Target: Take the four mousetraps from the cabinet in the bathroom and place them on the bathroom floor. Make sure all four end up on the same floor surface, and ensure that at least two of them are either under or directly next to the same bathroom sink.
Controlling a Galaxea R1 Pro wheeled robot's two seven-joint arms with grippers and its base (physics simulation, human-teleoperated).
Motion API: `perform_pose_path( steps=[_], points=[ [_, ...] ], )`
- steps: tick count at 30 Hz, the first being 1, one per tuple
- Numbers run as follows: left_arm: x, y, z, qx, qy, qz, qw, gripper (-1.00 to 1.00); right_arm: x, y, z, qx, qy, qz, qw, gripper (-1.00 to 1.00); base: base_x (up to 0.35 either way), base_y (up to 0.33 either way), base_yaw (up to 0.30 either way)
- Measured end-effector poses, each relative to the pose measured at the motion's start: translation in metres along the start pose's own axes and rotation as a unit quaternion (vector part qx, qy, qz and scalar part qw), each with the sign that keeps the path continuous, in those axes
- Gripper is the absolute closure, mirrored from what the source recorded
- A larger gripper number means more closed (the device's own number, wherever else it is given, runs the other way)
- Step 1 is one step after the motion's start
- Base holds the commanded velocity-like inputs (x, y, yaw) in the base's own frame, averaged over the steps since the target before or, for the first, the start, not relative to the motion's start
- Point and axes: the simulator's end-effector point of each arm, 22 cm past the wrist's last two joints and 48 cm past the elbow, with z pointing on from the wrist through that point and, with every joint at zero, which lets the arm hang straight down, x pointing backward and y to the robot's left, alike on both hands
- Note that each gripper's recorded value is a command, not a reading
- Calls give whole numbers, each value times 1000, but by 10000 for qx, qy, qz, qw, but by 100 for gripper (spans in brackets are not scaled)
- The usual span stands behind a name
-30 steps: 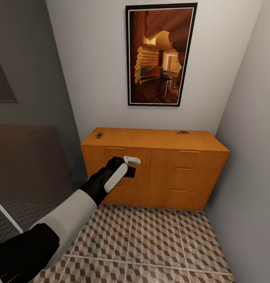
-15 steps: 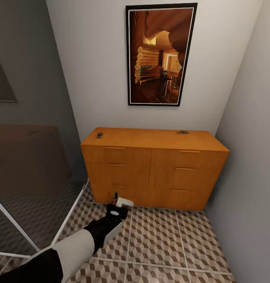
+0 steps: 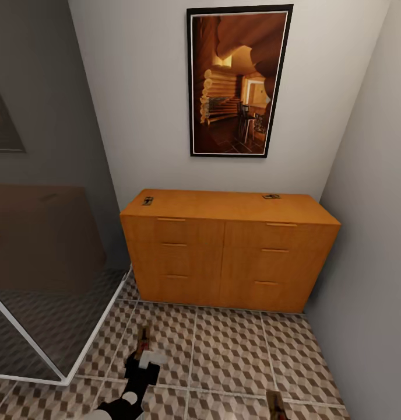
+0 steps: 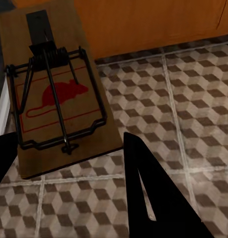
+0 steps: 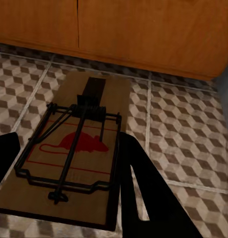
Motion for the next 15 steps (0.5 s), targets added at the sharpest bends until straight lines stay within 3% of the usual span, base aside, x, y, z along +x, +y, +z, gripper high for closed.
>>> perform_pose_path(
  steps=[6,15],
  points=[
    [36,16,-19,-73,-200,-41,9998,100,-22,-12,19,137,-36,-85,9999,100,0,0,0],
    [71,34,-38,-154,-227,-17,9996,100,-20,-10,22,128,110,-93,9998,100,0,0,0]
  ],
)
